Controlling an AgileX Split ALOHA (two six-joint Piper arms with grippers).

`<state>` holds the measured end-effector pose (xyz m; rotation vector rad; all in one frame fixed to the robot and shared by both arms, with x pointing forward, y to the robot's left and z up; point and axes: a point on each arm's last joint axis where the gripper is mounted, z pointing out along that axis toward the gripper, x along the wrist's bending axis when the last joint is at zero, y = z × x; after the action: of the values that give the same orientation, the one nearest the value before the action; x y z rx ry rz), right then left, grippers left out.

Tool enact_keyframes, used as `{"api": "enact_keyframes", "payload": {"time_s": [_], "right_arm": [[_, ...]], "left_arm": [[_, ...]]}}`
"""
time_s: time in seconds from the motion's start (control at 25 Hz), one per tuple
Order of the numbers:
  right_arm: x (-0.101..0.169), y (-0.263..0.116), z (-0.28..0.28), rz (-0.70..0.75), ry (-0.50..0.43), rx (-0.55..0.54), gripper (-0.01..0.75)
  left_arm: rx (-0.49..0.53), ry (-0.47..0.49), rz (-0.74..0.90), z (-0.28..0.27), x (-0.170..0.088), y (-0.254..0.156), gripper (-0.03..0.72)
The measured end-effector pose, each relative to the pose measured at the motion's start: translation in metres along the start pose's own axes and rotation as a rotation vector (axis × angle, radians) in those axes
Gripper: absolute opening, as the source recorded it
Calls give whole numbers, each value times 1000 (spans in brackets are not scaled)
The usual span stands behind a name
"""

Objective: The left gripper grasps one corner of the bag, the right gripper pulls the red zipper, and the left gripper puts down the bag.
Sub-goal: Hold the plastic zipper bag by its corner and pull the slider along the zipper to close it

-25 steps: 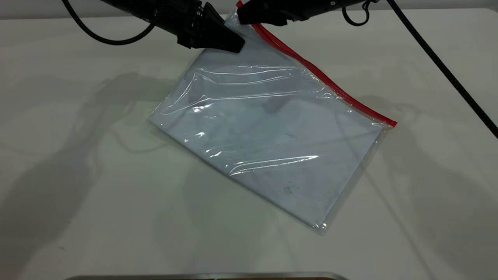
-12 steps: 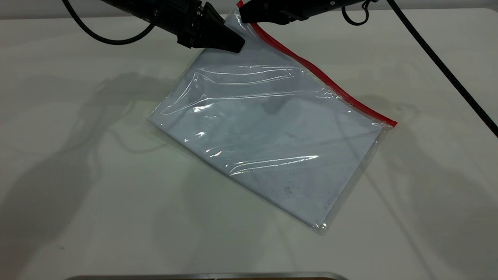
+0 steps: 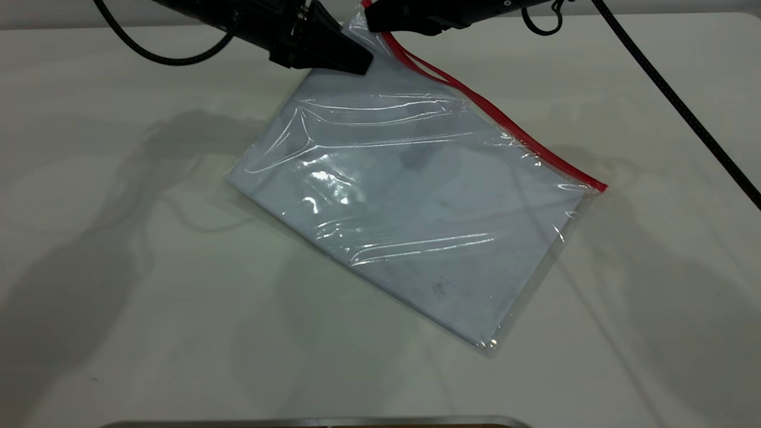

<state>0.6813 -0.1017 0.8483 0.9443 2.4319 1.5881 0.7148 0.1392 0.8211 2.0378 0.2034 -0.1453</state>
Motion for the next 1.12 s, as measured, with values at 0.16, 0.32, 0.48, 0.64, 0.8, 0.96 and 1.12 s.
{"api": "enact_keyframes", "payload": {"time_s": [0.16, 0.32, 0.48, 0.64, 0.8, 0.96, 1.12], "right_arm": [[1, 2, 2, -7, -8, -5, 34], [1, 3, 2, -11, -10, -9, 34], [1, 3, 2, -14, -16, -8, 34], [-3, 5, -1, -10, -37, -12, 34], [-6, 6, -2, -23, -69, -2, 34], [-9, 6, -2, -34, -98, 10, 34], [-12, 0, 1, -22, -104, 21, 34]], "left_arm": [[-14, 8, 4, -12, 2, 4, 53], [-39, 5, -5, -22, 4, 4, 53], [-71, 4, -13, -28, 5, 4, 53], [-130, 26, 9, -33, 8, 7, 53], [-176, 49, 12, -37, 10, 9, 53], [-212, 72, 6, -44, 13, 13, 53], [-226, 97, 24, -58, 14, 22, 53]]}}
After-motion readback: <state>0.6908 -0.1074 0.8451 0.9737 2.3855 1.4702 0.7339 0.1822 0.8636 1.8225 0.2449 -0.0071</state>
